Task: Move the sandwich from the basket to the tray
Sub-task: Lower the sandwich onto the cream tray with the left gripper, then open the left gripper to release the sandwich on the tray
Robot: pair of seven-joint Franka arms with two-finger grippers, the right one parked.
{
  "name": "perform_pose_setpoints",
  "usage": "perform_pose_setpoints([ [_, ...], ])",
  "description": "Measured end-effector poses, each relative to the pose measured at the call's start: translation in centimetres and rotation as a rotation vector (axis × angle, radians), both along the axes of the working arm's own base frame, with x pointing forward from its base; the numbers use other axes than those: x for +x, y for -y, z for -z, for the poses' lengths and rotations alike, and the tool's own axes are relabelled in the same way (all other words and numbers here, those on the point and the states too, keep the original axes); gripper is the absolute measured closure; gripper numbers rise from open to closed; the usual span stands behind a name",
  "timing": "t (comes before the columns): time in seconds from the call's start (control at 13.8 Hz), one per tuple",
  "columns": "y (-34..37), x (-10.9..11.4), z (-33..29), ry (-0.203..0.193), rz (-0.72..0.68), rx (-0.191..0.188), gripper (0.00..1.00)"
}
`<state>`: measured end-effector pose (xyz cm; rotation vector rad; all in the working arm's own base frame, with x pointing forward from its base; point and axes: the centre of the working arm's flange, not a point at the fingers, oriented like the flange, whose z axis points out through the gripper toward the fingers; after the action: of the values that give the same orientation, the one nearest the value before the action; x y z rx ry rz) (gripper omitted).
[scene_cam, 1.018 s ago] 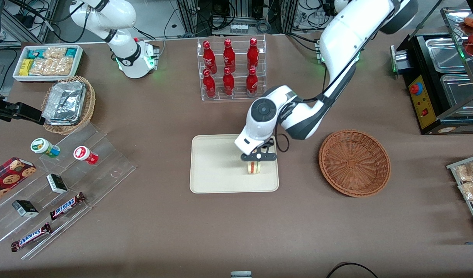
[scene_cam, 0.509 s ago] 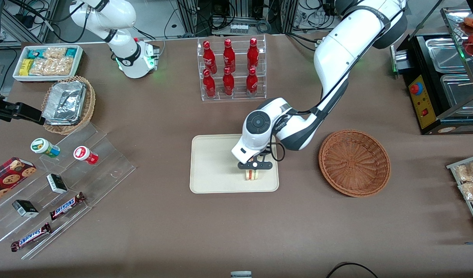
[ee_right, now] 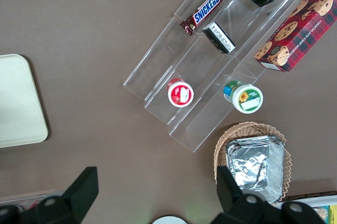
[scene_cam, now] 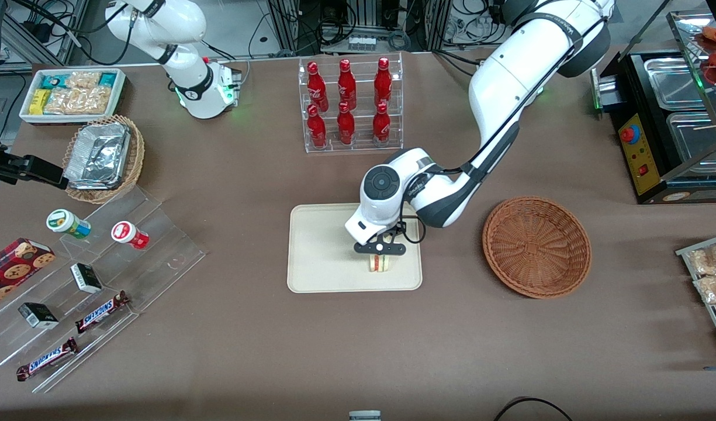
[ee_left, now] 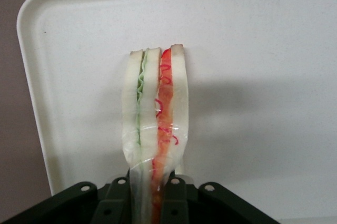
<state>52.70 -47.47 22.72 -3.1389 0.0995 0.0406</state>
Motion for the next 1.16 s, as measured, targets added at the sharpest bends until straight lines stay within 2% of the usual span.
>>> perform_pose_setpoints([
  [0.36,0.6,-0.2,-0.3,0.005,0.007,-0.005,0.27],
  [0.51,0.8,0.5,-1.3,0.022,-0.001,-0.017,0.07],
  [0.58,0.8,1.0,-2.0,0.03,-0.007,-0.018,0.0],
  [0.73,0.7,2.0,-4.0,0.054,-0.019,-0.028,0.0],
  [1.02,-0.6,2.9,-10.2,0.094,-0.047,0.017,0.0],
  [1.16,-3.1,4.7,-13.9,0.103,-0.138,-0.015,0.0],
])
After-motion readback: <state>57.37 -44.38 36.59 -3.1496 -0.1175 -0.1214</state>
